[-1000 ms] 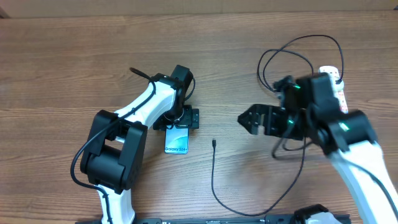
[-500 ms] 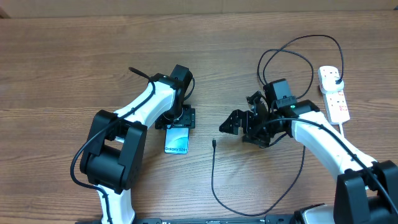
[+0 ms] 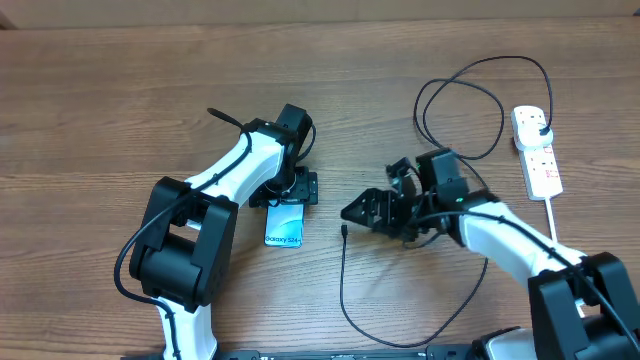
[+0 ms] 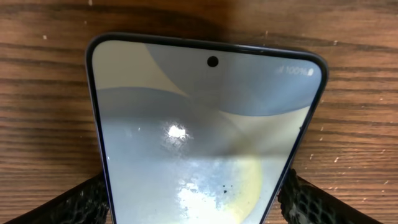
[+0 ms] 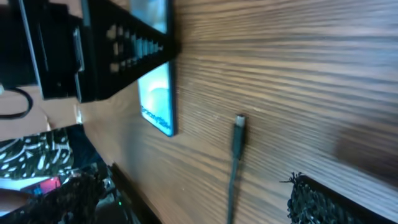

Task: Plug charger to phone and switch on socket

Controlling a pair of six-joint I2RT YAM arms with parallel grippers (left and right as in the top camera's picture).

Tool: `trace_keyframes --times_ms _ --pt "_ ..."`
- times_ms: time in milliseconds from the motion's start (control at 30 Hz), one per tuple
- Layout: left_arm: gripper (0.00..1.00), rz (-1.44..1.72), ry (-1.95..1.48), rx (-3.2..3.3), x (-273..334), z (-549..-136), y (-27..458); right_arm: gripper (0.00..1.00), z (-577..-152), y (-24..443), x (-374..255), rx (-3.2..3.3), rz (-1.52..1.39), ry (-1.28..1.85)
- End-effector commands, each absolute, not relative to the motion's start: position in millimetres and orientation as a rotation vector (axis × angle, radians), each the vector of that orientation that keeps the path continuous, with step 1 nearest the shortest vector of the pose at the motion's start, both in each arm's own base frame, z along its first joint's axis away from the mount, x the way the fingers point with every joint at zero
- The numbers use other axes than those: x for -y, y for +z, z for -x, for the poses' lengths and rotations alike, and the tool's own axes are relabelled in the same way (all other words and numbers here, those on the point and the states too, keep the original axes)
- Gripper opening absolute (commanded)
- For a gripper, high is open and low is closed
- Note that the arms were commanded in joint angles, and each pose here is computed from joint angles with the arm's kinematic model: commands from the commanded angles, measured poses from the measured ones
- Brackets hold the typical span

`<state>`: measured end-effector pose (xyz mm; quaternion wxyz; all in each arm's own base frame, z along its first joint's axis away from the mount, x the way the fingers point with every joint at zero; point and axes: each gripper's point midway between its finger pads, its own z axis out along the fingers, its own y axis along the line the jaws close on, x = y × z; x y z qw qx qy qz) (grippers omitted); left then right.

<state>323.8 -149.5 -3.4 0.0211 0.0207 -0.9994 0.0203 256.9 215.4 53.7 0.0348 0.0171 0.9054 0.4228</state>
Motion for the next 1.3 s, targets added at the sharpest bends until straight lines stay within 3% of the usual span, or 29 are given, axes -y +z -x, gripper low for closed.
trace_keyframes --times_ms 0,100,267,600,1000,1267 --pt "0.89 -0.072 0.022 3.005 144.5 -304.7 -43.9 1.00 -241.0 54.4 -238.1 -2.797 -0.060 1.378" --pt "0.89 -0.071 0.023 3.005 144.5 -304.7 -43.9 1.00 -235.1 59.3 -259.1 -2.766 0.038 1.392" --pt "0.87 -0.070 0.022 3.003 144.4 -304.1 -43.8 1.00 -235.9 45.6 -269.3 -2.799 -0.079 1.210" --pt "0.80 -0.063 0.043 2.990 146.6 -301.7 -43.4 1.00 -225.9 33.1 -272.5 -2.816 -0.028 1.138" --pt "0.78 0.153 0.792 2.651 200.9 -264.8 -4.0 1.00 -236.0 45.5 -283.3 -2.733 0.002 1.212" --pt "0.78 0.126 1.040 2.500 218.6 -255.4 22.4 0.88 -251.4 52.5 -285.9 -2.673 -0.101 1.219"
